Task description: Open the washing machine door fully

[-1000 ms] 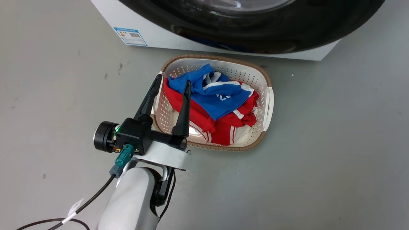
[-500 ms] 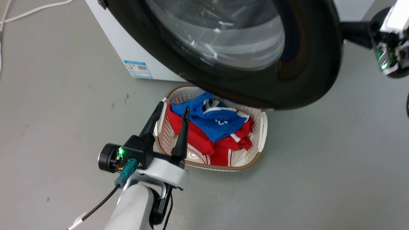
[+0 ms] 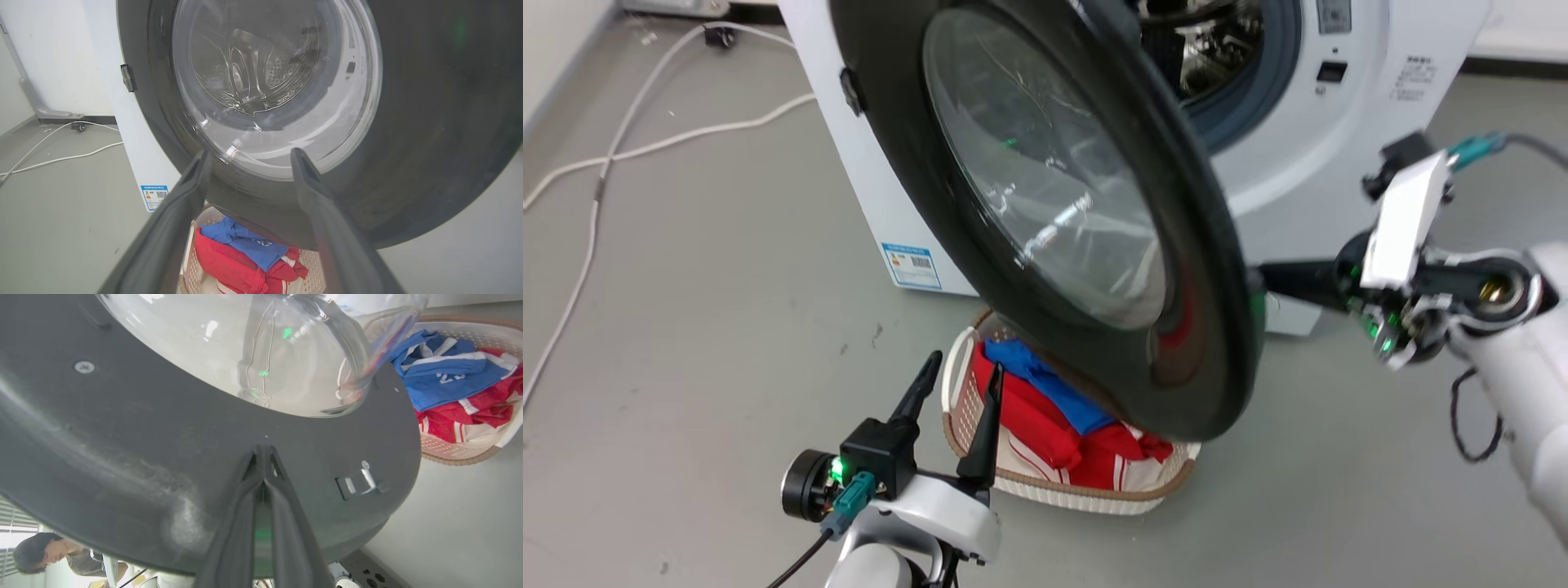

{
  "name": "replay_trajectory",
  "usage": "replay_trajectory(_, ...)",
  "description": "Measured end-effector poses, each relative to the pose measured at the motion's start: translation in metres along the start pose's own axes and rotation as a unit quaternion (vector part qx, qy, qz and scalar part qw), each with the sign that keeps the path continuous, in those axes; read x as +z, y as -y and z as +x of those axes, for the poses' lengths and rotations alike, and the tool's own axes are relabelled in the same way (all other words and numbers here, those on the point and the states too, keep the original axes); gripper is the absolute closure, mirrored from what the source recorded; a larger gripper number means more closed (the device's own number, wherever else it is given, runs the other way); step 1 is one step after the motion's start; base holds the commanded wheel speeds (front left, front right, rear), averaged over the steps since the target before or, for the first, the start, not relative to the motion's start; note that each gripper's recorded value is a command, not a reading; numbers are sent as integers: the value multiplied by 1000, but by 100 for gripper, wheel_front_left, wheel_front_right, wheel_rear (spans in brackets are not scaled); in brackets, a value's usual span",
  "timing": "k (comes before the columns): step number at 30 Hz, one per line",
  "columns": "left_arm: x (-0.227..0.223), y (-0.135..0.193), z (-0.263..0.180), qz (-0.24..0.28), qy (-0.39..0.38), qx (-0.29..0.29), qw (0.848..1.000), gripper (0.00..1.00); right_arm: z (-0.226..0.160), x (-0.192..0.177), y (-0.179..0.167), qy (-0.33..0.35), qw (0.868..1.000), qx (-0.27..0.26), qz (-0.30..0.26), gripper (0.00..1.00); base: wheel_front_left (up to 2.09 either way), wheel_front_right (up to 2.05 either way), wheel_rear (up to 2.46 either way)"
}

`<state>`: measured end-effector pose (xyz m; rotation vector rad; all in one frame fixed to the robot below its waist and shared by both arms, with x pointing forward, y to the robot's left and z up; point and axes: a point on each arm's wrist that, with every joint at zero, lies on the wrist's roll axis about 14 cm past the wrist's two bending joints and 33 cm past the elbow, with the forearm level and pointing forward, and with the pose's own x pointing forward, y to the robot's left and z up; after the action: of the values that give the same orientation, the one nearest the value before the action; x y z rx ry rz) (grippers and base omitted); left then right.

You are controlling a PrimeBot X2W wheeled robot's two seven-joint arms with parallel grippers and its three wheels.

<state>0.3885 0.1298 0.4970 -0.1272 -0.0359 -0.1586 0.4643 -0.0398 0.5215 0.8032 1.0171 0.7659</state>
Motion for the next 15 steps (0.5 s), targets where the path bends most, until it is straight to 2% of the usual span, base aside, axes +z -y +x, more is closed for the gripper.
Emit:
replay_trajectory(6,9,-4,-14,2,11,8,1000,0,11,-34,-15,-30,999,24,-7,100,0,0,0)
replay_trajectory(15,15,-11,-23,5,20,19,1000,0,23,-62,-28,-48,998,49,-11,100,0,0,0)
